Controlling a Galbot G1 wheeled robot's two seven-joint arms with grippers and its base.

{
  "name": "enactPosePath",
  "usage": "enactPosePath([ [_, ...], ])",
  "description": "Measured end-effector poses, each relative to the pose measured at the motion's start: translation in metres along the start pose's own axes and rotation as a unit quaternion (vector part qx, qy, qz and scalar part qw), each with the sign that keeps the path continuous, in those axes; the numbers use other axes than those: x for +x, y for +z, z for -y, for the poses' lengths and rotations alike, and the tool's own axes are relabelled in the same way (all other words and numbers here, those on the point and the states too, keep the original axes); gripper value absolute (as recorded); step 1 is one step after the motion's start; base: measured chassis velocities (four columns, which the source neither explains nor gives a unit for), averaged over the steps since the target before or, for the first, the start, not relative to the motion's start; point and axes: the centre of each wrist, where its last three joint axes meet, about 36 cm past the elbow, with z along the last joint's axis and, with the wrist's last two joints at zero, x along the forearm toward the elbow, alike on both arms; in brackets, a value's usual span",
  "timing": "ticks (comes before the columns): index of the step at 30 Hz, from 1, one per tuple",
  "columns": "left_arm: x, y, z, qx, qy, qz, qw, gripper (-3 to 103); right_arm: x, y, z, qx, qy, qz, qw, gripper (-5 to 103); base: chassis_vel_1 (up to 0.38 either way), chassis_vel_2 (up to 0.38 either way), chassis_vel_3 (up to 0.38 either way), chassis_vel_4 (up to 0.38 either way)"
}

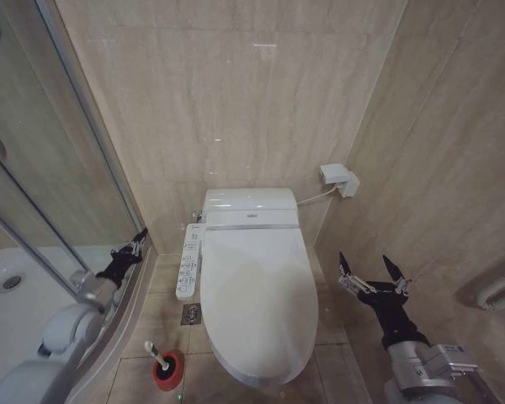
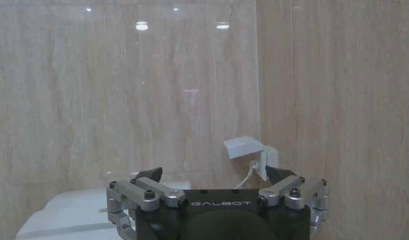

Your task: Open the toilet lid, clean the toilet bowl with a toilet brush, close the toilet lid, and flush.

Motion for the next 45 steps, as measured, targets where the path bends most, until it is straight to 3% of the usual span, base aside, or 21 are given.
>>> enactPosePath([
  [8,-0.007,0.003,-0.003,0.001,0.0,0.0,1.0,0,0.0,0.0,0.0,0.0,0.0,0.0,1.0,100,0.0,0.0,0.0,0.0],
  [21,-0.083,0.029,-0.022,-0.015,0.005,-0.009,0.9998,0,0.0,0.0,0.0,0.0,0.0,0.0,1.0,100,0.0,0.0,0.0,0.0],
  [28,-0.089,0.032,-0.022,-0.016,0.008,-0.01,0.9998,0,0.0,0.0,0.0,0.0,0.0,0.0,1.0,100,0.0,0.0,0.0,0.0],
  [35,-0.135,0.043,-0.012,-0.027,0.039,-0.022,0.9986,0,0.0,0.0,0.0,0.0,0.0,0.0,1.0,100,0.0,0.0,0.0,0.0],
  [38,-0.168,0.043,-0.007,-0.045,0.061,-0.029,0.9967,0,0.0,0.0,0.0,0.0,0.0,0.0,1.0,100,0.0,0.0,0.0,0.0],
  [45,-0.176,0.042,-0.006,-0.05,0.067,-0.031,0.996,0,0.0,0.0,0.0,0.0,0.0,0.0,1.0,100,0.0,0.0,0.0,0.0],
])
